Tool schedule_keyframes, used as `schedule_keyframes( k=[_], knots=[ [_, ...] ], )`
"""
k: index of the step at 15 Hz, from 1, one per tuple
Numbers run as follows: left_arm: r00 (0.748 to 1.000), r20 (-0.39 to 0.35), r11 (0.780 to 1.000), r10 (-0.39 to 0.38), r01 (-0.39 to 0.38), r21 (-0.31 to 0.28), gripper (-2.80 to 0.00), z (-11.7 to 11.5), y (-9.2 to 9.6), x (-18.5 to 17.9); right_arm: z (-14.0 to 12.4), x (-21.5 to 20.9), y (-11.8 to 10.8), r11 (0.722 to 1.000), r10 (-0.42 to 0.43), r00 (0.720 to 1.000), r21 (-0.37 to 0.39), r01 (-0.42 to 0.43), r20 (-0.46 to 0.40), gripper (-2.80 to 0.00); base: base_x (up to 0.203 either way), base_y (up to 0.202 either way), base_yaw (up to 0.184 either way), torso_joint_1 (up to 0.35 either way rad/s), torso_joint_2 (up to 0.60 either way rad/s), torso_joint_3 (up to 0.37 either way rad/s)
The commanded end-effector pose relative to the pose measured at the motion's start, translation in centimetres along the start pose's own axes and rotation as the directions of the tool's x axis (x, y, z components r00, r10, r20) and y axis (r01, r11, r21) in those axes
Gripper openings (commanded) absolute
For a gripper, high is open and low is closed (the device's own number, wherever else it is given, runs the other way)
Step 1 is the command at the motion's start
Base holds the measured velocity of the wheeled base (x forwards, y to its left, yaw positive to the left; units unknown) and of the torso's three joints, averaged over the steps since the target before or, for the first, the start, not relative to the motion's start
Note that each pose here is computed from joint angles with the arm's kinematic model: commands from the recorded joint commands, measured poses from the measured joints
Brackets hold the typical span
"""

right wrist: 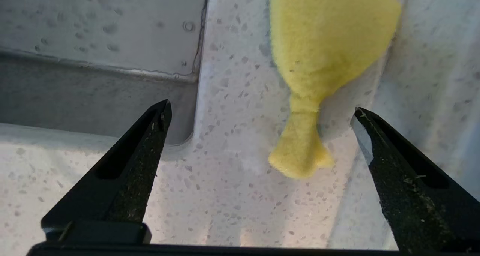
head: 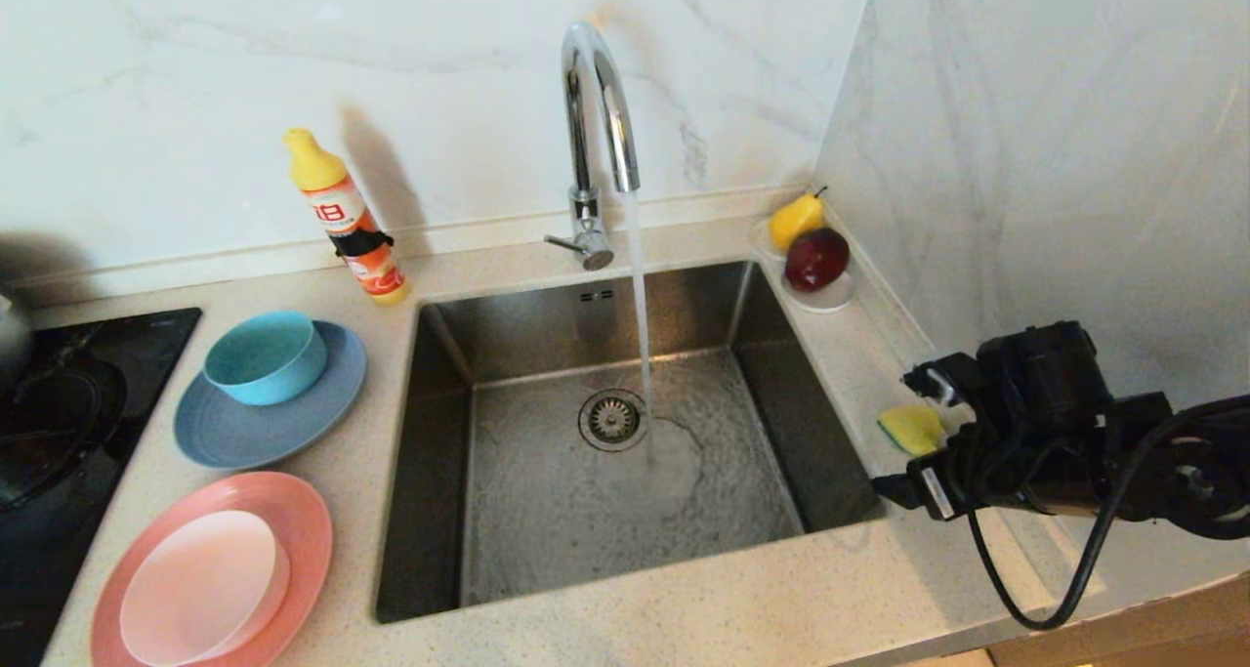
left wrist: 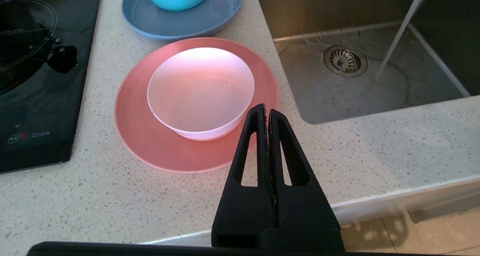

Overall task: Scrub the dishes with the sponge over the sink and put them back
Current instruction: Pick up a bowl and the sponge

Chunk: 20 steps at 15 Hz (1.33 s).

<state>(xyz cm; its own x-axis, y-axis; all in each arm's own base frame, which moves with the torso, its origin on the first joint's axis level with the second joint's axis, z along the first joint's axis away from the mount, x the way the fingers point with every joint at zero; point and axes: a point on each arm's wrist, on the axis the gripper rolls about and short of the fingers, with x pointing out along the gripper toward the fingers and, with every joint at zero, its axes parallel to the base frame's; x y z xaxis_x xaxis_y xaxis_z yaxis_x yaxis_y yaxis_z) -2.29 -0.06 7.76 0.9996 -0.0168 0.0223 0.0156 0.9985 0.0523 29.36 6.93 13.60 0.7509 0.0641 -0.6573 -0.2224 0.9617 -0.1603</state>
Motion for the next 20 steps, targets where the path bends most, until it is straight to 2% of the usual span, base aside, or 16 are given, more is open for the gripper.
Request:
schedule_keyframes(
  k=[1, 5, 6, 15, 20],
  knots=[
    [1.000, -0.015, 1.000, -0.001, 0.001, 0.000, -2.80, -0.4, 0.0, 0.1, -0.1, 0.3, 0.1, 1.000, 0.001, 1.000, 0.004, -0.001, -0.006, 0.00, 0.000, 0.000, 0.000, 0.000, 0.00, 0.000],
    [1.000, -0.015, 1.000, -0.001, 0.001, 0.000, -2.80, -0.4, 0.0, 0.1, -0.1, 0.2, 0.0, 1.000, -0.002, 1.000, 0.005, 0.002, -0.007, 0.00, 0.000, 0.000, 0.000, 0.000, 0.00, 0.000],
    [1.000, -0.016, 1.000, -0.001, 0.001, 0.000, -2.80, -0.4, 0.0, 0.1, -0.1, 0.1, 0.0, 1.000, -0.002, 1.000, 0.005, 0.002, -0.007, -2.80, 0.000, 0.000, 0.000, 0.000, 0.00, 0.000],
    [1.000, -0.015, 1.000, -0.001, 0.001, 0.000, -2.80, -0.4, 0.0, 0.1, -0.5, 0.3, 0.1, 1.000, 0.000, 1.000, 0.007, 0.000, -0.022, -2.80, 0.000, 0.000, 0.000, 0.000, 0.00, 0.000],
    [1.000, -0.015, 1.000, -0.001, 0.001, 0.000, -2.80, -0.4, 0.0, 0.1, 0.5, -1.3, 0.0, 1.000, -0.003, 0.999, 0.009, 0.003, 0.038, -2.80, 0.000, 0.000, 0.000, 0.000, 0.00, 0.000]
  ],
)
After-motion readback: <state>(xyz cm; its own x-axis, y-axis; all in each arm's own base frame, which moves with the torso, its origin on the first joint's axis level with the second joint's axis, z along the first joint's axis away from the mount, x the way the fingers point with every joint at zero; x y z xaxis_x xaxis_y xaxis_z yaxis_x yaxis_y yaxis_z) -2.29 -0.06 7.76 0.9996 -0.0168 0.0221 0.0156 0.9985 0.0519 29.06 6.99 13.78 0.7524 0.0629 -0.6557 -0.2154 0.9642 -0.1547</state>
